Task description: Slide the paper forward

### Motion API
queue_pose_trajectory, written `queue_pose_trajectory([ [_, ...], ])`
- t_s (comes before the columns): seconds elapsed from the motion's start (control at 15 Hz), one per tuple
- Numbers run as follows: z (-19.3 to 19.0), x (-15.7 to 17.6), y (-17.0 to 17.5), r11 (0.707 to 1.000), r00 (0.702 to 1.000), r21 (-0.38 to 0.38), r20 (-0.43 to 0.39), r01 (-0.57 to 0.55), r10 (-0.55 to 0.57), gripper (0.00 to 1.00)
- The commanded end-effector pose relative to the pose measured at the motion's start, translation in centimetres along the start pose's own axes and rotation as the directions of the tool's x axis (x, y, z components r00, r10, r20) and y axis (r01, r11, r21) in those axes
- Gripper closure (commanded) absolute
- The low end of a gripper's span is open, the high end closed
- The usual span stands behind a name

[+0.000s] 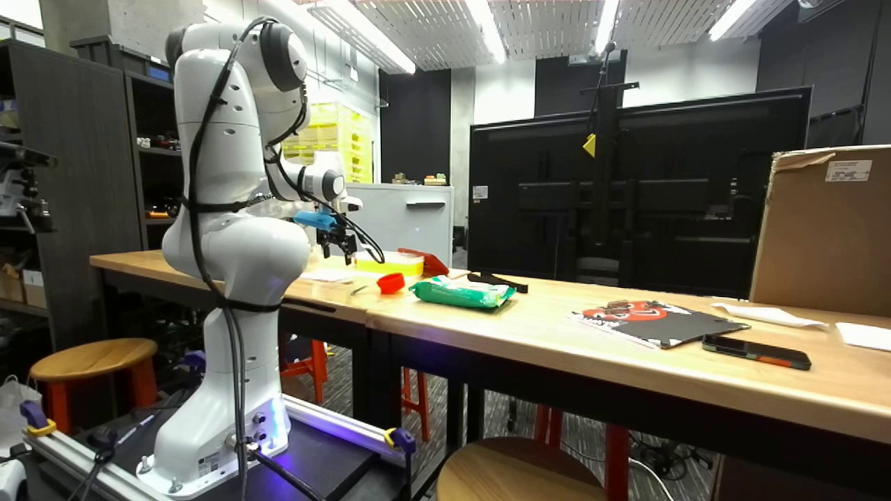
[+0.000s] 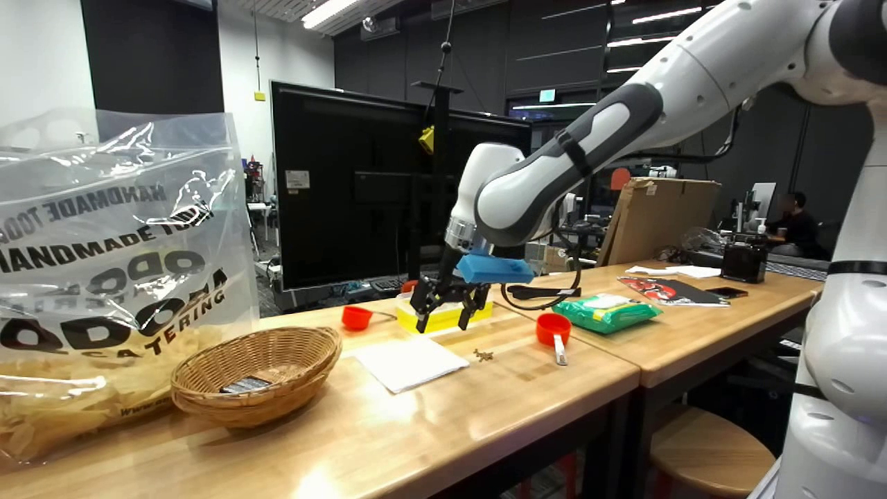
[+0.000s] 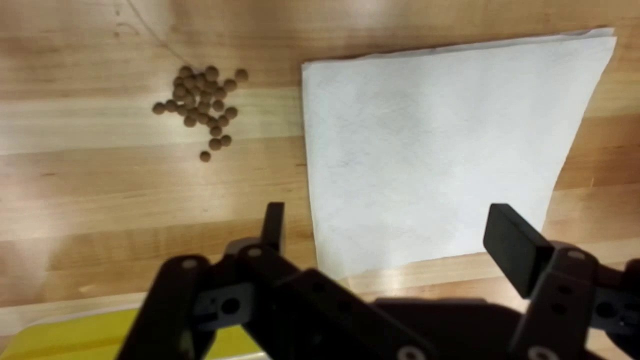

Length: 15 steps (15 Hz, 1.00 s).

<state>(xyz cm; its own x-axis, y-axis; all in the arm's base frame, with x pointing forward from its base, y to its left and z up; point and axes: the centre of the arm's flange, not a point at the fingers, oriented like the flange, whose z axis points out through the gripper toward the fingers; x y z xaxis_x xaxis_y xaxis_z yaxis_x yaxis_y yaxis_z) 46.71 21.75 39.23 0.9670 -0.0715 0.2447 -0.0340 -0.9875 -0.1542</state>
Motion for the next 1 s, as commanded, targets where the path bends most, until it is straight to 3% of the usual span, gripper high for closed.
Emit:
queue_pose_trajectory([
  [0.0,1.2,0.8,-1.9,0.997,0.997,-0.002,-0.011,-0.072,0.072,0.00],
  [0.33,1.0,0.8,-2.4,0.993,0.993,-0.015,-0.005,-0.118,0.118,0.00],
  [0.93,2.7,0.4,-0.3,0.985,0.980,-0.086,0.126,-0.147,0.157,0.00],
])
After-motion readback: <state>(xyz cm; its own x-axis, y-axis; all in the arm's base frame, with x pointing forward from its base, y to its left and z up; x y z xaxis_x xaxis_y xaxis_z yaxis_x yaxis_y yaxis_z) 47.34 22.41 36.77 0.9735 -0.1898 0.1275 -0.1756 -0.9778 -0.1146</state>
